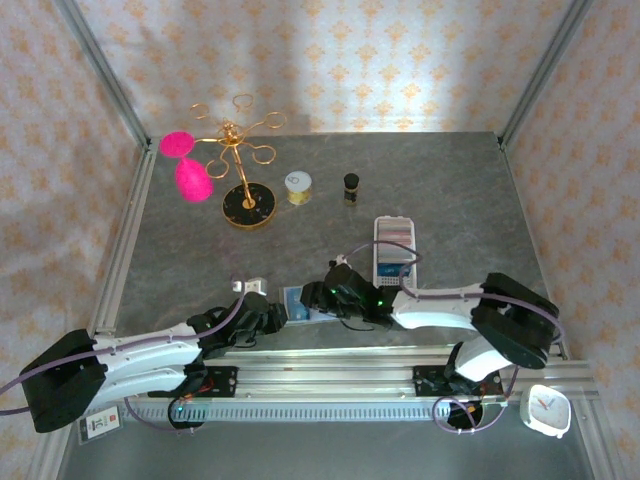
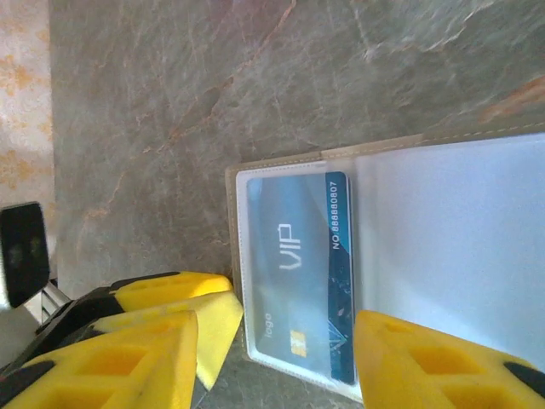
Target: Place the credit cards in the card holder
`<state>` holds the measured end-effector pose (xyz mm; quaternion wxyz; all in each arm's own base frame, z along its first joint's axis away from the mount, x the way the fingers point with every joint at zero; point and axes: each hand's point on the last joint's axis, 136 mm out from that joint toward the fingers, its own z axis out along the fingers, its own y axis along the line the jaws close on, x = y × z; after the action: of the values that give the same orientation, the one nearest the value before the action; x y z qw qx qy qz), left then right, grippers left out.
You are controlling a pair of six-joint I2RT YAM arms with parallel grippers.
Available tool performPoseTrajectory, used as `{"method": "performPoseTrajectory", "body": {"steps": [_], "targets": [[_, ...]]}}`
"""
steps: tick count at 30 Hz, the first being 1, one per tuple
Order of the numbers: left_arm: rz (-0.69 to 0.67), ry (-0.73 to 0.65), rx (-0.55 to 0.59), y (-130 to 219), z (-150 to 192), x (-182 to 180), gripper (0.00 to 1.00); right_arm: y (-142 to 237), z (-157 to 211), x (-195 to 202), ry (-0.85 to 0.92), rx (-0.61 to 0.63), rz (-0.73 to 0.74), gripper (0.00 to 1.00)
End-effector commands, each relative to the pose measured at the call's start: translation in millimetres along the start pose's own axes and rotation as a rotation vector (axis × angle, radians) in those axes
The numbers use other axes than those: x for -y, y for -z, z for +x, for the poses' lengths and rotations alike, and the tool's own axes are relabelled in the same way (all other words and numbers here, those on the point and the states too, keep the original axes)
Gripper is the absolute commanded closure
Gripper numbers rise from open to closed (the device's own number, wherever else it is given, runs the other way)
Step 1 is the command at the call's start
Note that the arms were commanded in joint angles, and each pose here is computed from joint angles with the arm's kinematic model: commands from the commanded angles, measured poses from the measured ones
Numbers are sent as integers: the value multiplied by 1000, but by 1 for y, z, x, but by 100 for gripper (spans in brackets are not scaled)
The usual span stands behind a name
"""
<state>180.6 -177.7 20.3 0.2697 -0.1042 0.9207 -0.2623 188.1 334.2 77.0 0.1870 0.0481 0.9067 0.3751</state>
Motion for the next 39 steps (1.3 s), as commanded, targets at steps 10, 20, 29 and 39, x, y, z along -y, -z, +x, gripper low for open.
{"method": "performPoseTrajectory", "body": {"steps": [10,20,29,39], "targets": [[-62,-18,-37,-2,8,-12,66,4,8,50,56,9,167,46],[-63,-13,-36,-1,8,-13,67,-9,18,57,66,-40,195,44],[-91,0,-27,-1,9,-22,74,-19,18,22,50,-51,79,42],[-96,-1,-28,-2,10,-24,79,-22,17,-5,16,-54,-18,36]]}}
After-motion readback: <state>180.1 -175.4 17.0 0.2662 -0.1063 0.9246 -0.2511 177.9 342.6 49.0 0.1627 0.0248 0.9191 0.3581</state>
